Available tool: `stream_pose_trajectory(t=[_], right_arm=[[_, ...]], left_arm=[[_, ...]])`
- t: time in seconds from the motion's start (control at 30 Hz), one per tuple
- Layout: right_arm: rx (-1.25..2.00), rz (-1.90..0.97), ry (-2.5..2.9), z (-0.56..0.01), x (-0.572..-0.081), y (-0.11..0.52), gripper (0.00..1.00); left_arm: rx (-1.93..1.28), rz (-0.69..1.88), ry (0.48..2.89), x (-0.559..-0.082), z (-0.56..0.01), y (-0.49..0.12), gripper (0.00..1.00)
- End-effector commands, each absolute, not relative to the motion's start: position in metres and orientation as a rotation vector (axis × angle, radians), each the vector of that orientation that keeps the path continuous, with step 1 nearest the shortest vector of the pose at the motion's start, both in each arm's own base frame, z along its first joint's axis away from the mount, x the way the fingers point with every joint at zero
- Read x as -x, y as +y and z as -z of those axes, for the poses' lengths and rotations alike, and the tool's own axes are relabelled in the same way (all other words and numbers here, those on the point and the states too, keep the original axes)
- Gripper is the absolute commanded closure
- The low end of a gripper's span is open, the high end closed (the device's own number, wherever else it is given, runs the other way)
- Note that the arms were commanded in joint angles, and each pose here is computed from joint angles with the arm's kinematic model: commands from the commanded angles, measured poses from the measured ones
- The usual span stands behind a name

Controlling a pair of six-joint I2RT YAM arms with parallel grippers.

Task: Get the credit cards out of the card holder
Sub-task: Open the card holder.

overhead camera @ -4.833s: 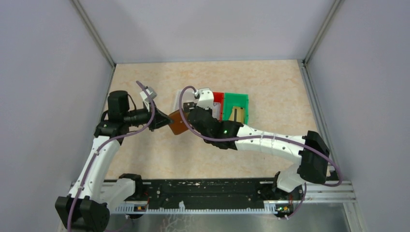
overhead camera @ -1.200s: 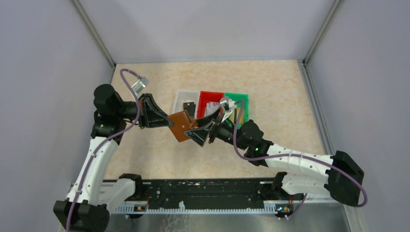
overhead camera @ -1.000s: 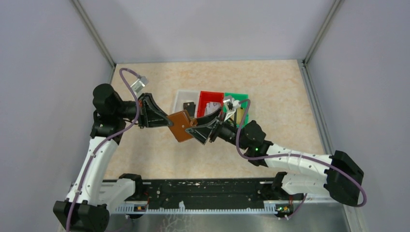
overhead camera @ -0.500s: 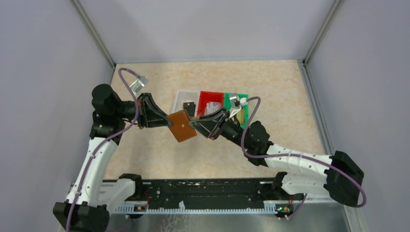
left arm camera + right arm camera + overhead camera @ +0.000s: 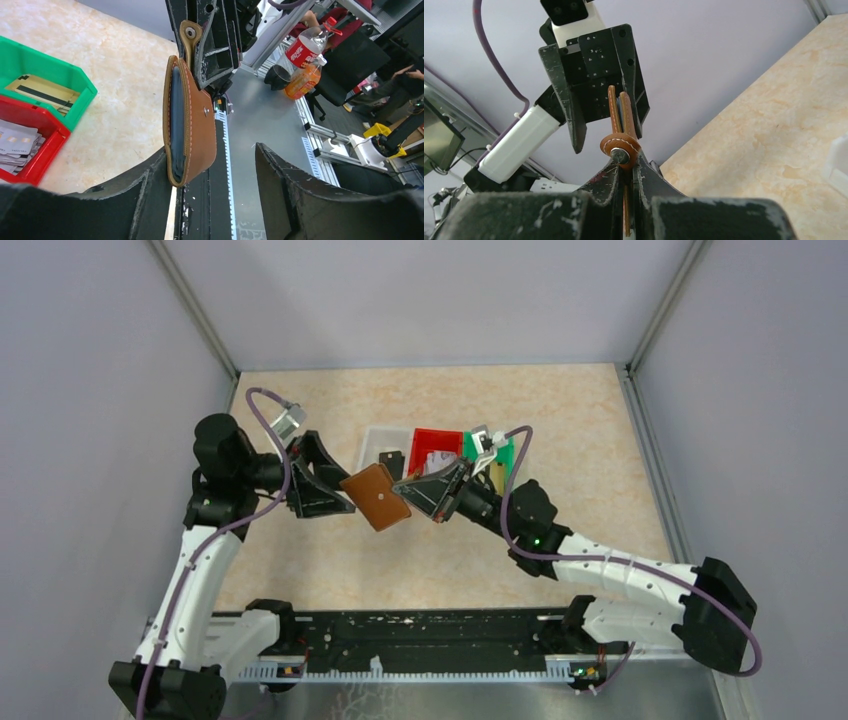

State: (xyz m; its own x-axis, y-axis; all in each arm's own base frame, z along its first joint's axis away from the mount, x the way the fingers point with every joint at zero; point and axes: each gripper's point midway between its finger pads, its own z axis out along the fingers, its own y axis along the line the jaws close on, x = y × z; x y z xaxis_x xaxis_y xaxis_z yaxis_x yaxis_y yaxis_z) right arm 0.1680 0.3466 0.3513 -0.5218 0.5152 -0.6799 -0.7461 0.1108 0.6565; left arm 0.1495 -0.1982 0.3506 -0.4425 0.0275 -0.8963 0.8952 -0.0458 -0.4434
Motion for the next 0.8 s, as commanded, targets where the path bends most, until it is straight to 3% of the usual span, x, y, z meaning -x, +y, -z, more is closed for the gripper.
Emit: stream_pose_trajectory(t=[0.0, 0.13, 0.33, 0.47, 0.6, 0.77], right_arm=[[0.31, -1.658, 1.268, -0.396, -0.156, 0.341, 1.0], [0.381, -1.705, 1.252, -0.4, -0.147, 0.35, 1.0], [0.416, -1.754, 1.247, -0.4, -0.142, 0.357, 1.0], [0.396, -1.768, 1.235, -0.402, -0.141, 0.353, 0.95], [0.379, -1.791, 1.201, -0.405, -0.14, 0.347, 0.77], [0.33, -1.816, 1.201, -0.403, -0.145, 0.342, 0.76]], left_arm=[[-1.109, 1.545, 1.439, -0.137, -0.357, -0.197, 0.43], [-1.049, 1.505, 1.473, -0.15, -0.354, -0.199, 0.76], [-1.052, 1.514, 1.475, -0.149, -0.353, -0.199, 0.98], [-1.132, 1.508, 1.404, -0.136, -0.355, -0.197, 1.0], [-1.176, 1.487, 1.356, -0.131, -0.356, -0.196, 1.0], [-1.178, 1.48, 1.351, -0.133, -0.357, -0.196, 1.0]])
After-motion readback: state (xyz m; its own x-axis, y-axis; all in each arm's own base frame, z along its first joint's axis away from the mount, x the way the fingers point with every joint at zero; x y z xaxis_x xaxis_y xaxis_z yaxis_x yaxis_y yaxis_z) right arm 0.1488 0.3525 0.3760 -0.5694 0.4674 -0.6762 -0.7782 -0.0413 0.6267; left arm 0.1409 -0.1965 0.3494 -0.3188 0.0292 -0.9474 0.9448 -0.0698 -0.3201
